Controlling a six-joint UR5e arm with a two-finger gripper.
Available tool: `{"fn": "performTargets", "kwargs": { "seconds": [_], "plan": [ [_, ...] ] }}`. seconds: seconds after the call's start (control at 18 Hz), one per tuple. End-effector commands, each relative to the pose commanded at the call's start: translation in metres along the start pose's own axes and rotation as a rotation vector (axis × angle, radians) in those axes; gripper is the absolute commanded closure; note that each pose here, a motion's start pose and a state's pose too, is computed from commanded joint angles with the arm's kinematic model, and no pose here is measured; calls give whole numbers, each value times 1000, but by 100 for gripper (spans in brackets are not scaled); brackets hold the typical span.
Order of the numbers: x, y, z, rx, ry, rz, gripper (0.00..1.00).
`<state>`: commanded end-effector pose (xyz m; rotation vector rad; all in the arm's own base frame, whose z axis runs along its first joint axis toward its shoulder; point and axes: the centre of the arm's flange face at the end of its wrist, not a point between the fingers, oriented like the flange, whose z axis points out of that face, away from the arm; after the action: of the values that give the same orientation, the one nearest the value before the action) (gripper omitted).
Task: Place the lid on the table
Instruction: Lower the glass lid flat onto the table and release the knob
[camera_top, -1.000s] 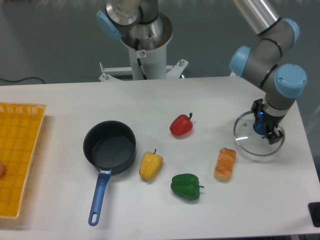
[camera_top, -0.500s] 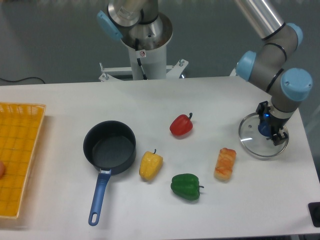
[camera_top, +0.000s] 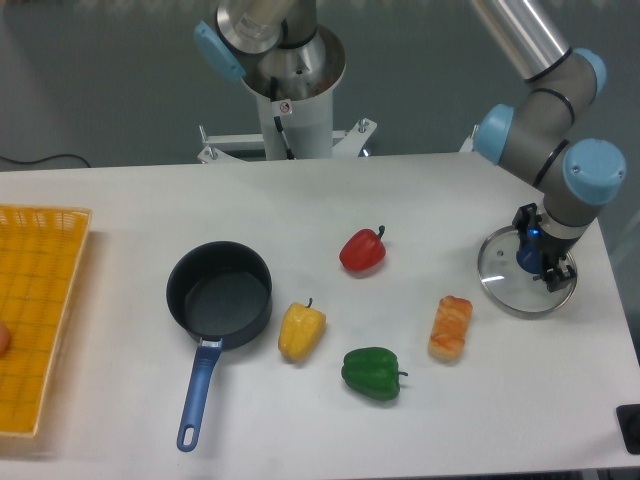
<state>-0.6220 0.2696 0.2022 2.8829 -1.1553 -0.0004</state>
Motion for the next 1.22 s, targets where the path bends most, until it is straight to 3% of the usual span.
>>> {"fn": "performTargets", "kwargs": {
  "seconds": [1.22],
  "plan": [
    [-5, 4, 7, 16, -33, -7, 39]
  ]
}}
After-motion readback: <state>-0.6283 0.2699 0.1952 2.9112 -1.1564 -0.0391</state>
